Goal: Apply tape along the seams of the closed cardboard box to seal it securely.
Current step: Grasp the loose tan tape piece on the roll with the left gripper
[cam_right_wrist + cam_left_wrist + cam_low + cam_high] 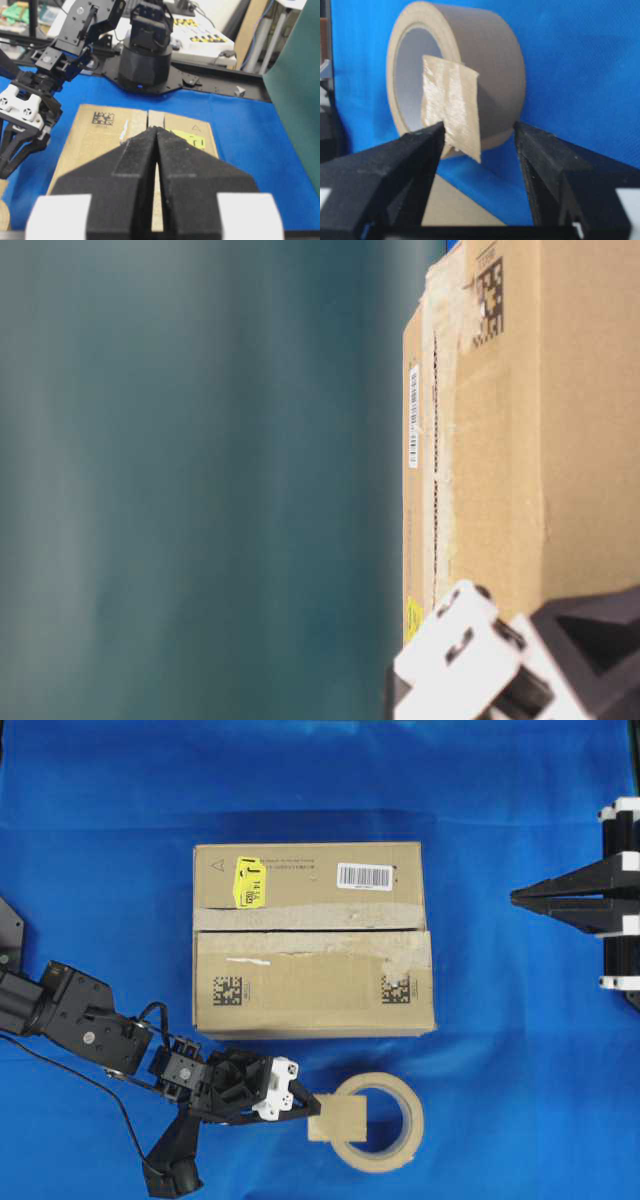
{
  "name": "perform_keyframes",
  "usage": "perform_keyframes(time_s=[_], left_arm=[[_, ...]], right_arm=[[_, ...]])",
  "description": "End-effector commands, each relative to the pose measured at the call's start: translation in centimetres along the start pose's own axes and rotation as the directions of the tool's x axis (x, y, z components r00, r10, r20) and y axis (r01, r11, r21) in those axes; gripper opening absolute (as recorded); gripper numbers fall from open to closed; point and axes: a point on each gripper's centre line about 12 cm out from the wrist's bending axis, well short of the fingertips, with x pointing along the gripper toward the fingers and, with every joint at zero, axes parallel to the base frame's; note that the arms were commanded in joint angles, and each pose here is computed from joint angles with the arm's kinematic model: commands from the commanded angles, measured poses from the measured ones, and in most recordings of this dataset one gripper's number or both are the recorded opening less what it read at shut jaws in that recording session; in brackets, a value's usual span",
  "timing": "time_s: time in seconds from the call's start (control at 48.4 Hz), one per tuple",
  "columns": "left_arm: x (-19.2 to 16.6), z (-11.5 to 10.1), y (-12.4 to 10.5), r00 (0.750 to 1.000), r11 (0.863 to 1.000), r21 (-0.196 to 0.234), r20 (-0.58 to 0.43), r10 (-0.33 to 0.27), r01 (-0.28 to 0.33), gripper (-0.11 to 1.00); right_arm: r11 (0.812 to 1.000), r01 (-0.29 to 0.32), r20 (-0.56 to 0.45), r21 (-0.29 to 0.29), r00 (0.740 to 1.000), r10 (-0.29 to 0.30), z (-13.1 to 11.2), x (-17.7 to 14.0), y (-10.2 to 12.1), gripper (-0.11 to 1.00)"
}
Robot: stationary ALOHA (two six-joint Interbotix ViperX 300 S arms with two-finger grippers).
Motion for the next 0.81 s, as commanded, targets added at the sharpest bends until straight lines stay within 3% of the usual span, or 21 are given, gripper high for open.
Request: perform_keyframes(time_s=[0.0,0.207,0.434,0.786], left_arm=[[-0.01,0.67,1.41,0.999,0.999,0.002,0.020,0.050,-0.050,0.53],[-0.03,0.66,1.37,0.999,0.999,0.005,0.020,0.050,-0.050,0.45],[-0.01,0.62,1.42,0.999,0.999,-0.004,0.015,0.051,-0.051,0.02],[-0.50,0.78,1.81,0.998,0.998,-0.018,0.019,0.063,-0.063,0.01]], right_arm=[[1.000,-0.002,0.014,-0.001,1.000,0.002,0.67,0.27,0.03,0.00],[1.000,-0.002,0.015,-0.001,1.000,0.002,0.70,0.24,0.03,0.00],[1.000,-0.002,0.014,-0.001,1.000,0.002,0.67,0.27,0.03,0.00],[1.000,-0.002,-0.002,0.000,1.000,0.002,0.31,0.49,0.03,0.00]])
